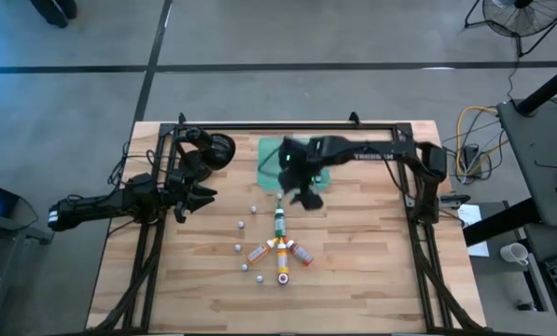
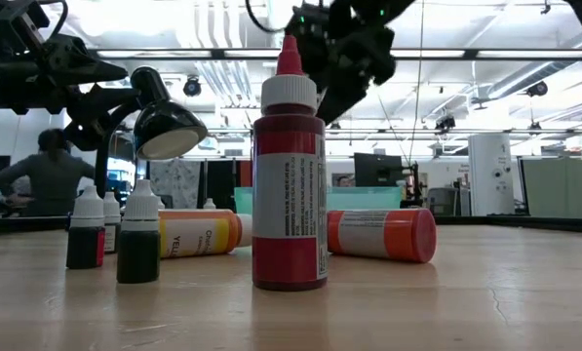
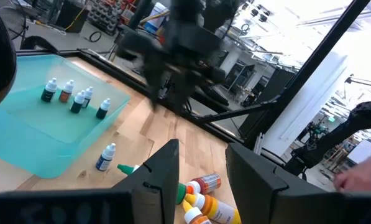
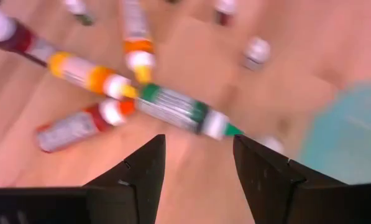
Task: Pick & Place food coloring
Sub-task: Put the big red food coloring bottle into the bin
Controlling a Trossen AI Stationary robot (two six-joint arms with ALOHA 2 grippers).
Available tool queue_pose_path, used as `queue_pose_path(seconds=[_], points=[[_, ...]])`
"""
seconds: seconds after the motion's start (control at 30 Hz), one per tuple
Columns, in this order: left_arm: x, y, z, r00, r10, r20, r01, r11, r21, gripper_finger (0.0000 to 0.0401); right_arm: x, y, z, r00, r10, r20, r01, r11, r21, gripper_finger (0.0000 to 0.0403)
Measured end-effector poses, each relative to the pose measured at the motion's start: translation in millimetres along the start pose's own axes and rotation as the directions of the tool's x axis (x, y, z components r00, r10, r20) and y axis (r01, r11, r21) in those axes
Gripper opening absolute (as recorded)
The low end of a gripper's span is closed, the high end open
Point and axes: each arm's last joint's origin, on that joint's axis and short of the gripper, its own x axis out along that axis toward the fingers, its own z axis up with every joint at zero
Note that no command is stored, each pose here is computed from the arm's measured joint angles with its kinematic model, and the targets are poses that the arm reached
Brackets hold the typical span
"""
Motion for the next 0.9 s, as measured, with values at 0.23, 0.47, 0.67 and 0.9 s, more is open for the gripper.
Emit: queue_pose_path(seconds=[0.23,0.47,0.67,0.9], points=[[0.0,0.0,0.0,1.000,0.000,0.000,0.000,1.000,0.000,0.0106,24.4,54.8,19.0,0.995,0.074,-0.069,-0.086,0.977,-0.196,0.0179],[0.0,0.0,0.0,1.000,0.000,0.000,0.000,1.000,0.000,0.0106,41.4,104.9,30.0,0.982,0.143,-0.119,-0.180,0.894,-0.411,0.0185],[0.0,0.0,0.0,1.000,0.000,0.000,0.000,1.000,0.000,0.0106,53.4,134.6,39.9,0.982,0.167,-0.092,-0.191,0.860,-0.474,0.0188],[0.0,0.0,0.0,1.000,0.000,0.000,0.000,1.000,0.000,0.0106,64.6,153.1,52.7,0.994,0.103,0.024,-0.082,0.891,-0.446,0.0220]])
